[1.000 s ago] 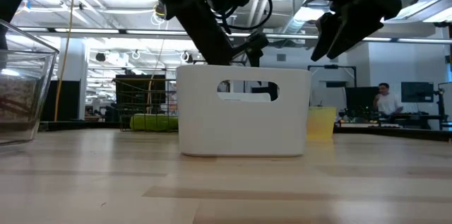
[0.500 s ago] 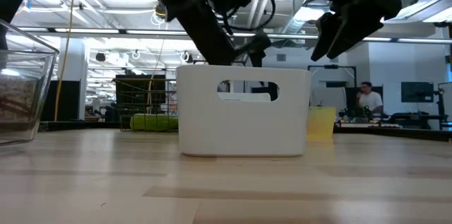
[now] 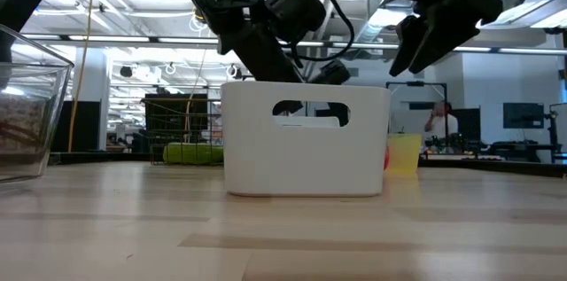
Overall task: Sort produce into baskets
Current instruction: Put the top orange tomato into the transparent bin
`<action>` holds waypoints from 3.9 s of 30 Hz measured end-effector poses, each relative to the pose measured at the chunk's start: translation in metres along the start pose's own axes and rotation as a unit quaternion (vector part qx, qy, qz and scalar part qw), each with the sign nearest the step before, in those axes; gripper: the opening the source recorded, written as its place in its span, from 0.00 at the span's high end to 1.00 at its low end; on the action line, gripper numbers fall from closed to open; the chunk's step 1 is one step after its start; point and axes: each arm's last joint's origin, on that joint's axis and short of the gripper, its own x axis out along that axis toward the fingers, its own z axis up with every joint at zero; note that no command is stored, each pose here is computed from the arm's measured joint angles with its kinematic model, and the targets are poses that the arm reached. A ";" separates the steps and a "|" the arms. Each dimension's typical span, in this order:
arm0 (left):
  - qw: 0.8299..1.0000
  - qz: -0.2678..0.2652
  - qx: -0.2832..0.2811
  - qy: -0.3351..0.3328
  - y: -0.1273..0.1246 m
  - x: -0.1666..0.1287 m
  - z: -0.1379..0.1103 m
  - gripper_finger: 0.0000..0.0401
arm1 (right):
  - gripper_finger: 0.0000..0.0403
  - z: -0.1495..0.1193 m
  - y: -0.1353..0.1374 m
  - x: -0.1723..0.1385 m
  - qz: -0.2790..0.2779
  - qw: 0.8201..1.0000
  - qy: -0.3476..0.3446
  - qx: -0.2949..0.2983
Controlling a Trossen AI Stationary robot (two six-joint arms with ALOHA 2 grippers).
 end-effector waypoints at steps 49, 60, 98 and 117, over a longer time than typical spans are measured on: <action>0.999 0.004 0.036 -0.029 -0.001 0.000 0.003 0.10 | 0.19 -0.036 -0.035 0.110 -0.057 0.997 0.001 -0.052; 0.999 -0.007 0.045 -0.005 -0.001 0.000 0.002 0.10 | 0.19 -0.038 -0.034 0.116 -0.052 0.997 0.010 -0.053; 0.999 -0.006 0.052 0.000 -0.001 0.000 0.002 0.10 | 0.02 -0.038 -0.035 0.115 -0.054 0.997 0.013 -0.053; 0.998 -0.003 0.064 -0.005 -0.001 0.000 0.002 0.10 | 0.03 -0.012 -0.036 0.096 -0.031 0.996 0.080 -0.029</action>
